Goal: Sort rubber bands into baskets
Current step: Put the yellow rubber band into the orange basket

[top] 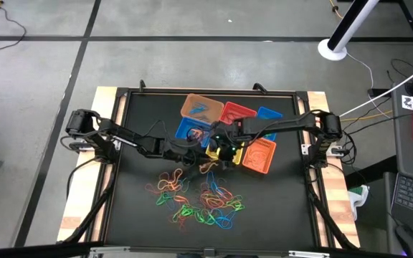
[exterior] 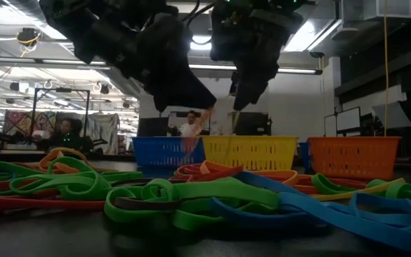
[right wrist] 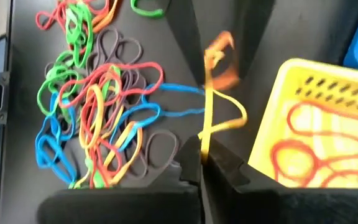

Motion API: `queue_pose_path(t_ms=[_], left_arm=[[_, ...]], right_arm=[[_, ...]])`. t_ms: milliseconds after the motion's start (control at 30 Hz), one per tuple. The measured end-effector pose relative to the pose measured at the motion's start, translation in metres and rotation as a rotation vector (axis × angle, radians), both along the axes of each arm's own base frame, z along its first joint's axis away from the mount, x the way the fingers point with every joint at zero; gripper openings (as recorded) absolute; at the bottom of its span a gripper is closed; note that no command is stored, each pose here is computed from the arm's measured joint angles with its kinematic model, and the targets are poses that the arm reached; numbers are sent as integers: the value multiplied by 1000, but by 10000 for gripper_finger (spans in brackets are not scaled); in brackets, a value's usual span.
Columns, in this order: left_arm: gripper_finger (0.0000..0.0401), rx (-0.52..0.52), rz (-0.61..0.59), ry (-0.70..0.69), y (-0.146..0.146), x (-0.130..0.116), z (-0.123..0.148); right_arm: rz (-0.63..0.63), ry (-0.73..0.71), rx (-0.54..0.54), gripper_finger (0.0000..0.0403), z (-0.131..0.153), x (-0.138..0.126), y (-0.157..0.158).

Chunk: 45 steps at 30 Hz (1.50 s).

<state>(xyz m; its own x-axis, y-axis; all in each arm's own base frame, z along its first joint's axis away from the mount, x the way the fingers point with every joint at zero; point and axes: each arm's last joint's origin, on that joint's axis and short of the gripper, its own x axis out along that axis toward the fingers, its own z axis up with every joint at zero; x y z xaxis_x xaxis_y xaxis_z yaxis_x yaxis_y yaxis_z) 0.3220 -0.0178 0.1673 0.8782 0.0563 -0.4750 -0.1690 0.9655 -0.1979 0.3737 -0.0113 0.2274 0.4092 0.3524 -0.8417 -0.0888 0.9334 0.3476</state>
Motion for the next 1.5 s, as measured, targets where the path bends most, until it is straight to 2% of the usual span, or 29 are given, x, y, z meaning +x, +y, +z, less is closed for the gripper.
queue_pose_path(t_ms=[133,267,567,833,1000,1167,1400,1500], left_arm=[[135,-12,8,38,0,-2,-3],[162,-13,11,82,0,-4,-7],[168,22,-8,137,0,-7,-11],[168,18,-5,142,0,-7,-12],[168,17,-5,143,0,-7,-12],[168,9,1,151,1,-8,-12],[169,0,7,151,0,-8,-12],[169,1,1,152,-1,-8,-12]], right_arm=[[20,48,-5,8,11,-3,0],[48,109,-12,3,24,-8,1],[138,313,-16,2,49,-30,2],[249,524,-37,1,54,-55,2],[262,485,-76,1,62,-59,2],[270,422,-179,1,82,-74,0],[183,369,-374,1,108,-96,-15],[116,370,-416,1,114,-103,-26]])
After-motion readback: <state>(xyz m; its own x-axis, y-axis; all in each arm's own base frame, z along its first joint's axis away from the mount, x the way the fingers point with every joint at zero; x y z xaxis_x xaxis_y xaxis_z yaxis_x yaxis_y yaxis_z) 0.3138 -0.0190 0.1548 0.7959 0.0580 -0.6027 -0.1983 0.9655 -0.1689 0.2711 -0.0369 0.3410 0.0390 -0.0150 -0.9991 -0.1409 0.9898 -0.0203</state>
